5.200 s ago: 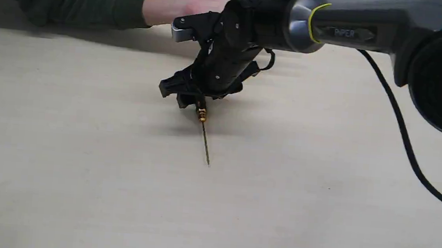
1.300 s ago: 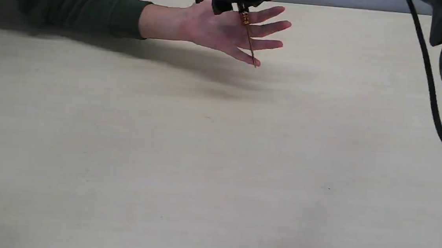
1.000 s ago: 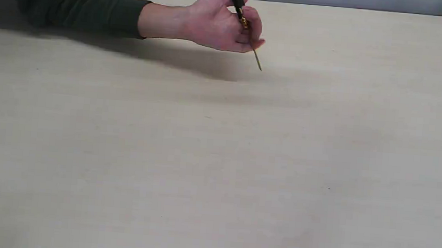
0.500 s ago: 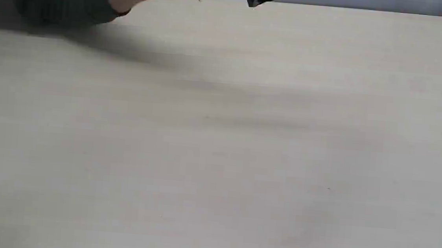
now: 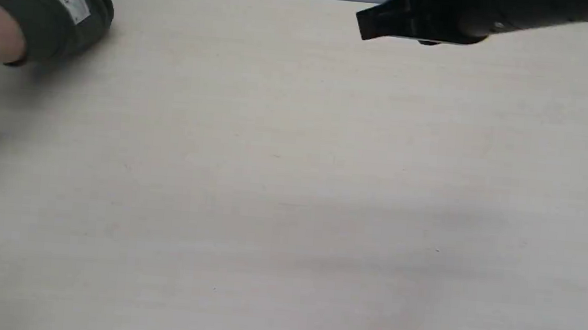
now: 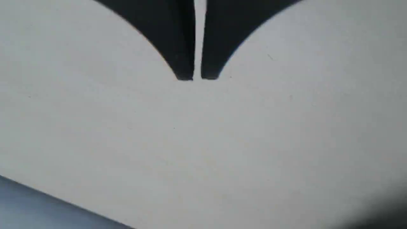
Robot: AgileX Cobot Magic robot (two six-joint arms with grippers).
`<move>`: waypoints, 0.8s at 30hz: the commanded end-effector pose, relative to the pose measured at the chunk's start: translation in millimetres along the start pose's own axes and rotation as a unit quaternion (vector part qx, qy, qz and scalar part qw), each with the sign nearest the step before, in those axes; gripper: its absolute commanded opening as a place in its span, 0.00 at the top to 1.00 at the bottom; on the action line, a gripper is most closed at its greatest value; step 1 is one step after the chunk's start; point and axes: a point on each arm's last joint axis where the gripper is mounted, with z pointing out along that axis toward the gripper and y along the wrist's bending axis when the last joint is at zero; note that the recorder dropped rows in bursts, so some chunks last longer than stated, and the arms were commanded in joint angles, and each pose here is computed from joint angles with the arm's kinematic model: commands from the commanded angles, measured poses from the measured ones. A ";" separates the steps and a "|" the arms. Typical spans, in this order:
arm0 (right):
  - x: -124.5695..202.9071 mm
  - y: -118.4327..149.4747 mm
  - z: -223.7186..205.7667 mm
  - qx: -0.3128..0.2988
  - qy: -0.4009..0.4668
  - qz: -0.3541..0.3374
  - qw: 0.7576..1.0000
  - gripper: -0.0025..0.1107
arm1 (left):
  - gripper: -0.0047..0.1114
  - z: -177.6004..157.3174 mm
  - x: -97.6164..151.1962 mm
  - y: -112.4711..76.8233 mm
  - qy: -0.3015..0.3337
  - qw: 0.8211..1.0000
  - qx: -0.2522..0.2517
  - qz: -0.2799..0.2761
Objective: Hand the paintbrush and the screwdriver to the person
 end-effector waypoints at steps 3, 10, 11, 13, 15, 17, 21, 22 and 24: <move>29.7 0.2 -52.6 -0.019 -0.096 0.039 0.994 0.94 | 0.96 0.0 -0.3 -0.4 -0.005 1.000 0.003 -0.002; 71.6 -0.2 -96.0 -0.031 -0.170 0.058 0.983 0.94 | 0.96 0.0 -0.3 -0.4 -0.005 1.000 0.003 -0.002; 78.1 -0.5 -99.9 -0.031 -0.177 0.058 0.982 0.94 | 0.96 0.0 -0.3 -0.4 -0.005 1.000 0.003 -0.002; 89.8 -1.0 -105.3 -0.032 -0.192 0.058 0.979 0.94 | 0.96 0.0 -0.3 -0.4 -0.005 1.000 0.003 -0.002; 101.2 -1.6 -111.6 -0.032 -0.214 0.058 0.974 0.94 | 0.96 0.0 -0.3 -0.4 -0.005 1.000 0.003 -0.002; 113.9 -2.3 -118.3 -0.034 -0.243 0.064 0.967 0.94 | 0.96 0.0 -0.3 -0.4 -0.005 1.000 0.003 -0.002; 136.6 -3.9 -128.3 -0.037 -0.308 0.073 0.948 0.94 | 0.96 0.0 -0.3 -0.4 -0.005 1.000 0.003 -0.002; 141.7 -4.3 -132.6 -0.038 -0.329 0.073 0.941 0.94 | 0.96 0.0 -0.3 -0.4 -0.005 1.000 0.003 -0.002; 150.9 -4.7 -135.0 -0.039 -0.343 0.073 0.936 0.94 | 0.96 0.0 -0.3 -0.4 -0.005 1.000 0.003 -0.002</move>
